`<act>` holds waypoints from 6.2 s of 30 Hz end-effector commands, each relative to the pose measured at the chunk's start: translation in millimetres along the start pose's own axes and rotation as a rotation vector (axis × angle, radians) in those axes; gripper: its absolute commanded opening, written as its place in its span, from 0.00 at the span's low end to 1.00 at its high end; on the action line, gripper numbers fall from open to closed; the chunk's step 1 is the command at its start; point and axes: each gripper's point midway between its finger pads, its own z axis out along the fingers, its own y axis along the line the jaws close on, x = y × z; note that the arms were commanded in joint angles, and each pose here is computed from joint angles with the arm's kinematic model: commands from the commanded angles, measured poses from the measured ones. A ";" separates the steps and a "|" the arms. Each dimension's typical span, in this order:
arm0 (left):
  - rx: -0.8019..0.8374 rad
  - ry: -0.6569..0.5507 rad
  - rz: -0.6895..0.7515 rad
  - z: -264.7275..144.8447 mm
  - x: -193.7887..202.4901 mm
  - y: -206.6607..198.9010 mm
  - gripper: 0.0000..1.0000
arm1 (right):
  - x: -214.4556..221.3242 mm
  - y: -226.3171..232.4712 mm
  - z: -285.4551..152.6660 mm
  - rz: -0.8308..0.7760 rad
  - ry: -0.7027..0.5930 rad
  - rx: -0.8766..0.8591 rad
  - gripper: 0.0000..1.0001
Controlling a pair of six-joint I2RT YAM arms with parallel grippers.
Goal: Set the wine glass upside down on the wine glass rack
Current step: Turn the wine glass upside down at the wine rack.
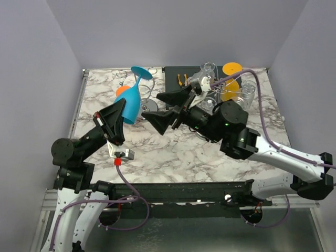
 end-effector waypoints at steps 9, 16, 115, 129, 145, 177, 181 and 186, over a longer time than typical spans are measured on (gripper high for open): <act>-0.109 -0.133 0.685 -14.5 -41.9 9.5 0.00 | -21.2 -9.0 39.9 0.270 -0.214 0.089 0.86; -0.103 -0.159 0.817 -12.4 -46.7 5.7 0.00 | -20.6 -17.6 51.4 0.299 -0.255 0.106 0.75; 0.226 0.028 0.154 18.4 23.9 -18.4 0.00 | 78.7 -25.4 65.3 -0.283 0.100 -0.086 0.43; 0.226 0.348 0.184 40.3 114.7 4.0 0.00 | 95.0 -45.9 -18.3 -0.274 0.213 -0.002 0.82; 0.014 0.494 0.084 55.5 155.2 62.8 0.00 | -2.8 -197.2 26.6 -0.297 0.197 0.347 0.82; 0.211 0.638 0.294 2.7 324.0 -3.3 0.00 | -9.2 -433.5 -312.0 -0.026 -0.060 1.415 0.87; 0.241 0.614 0.305 8.0 339.2 -20.5 0.00 | 10.2 -425.8 -321.8 -0.008 -0.037 1.426 0.87; 0.261 0.568 0.271 17.4 351.3 -37.4 0.00 | 33.5 -415.1 -332.3 0.020 -0.014 1.430 0.88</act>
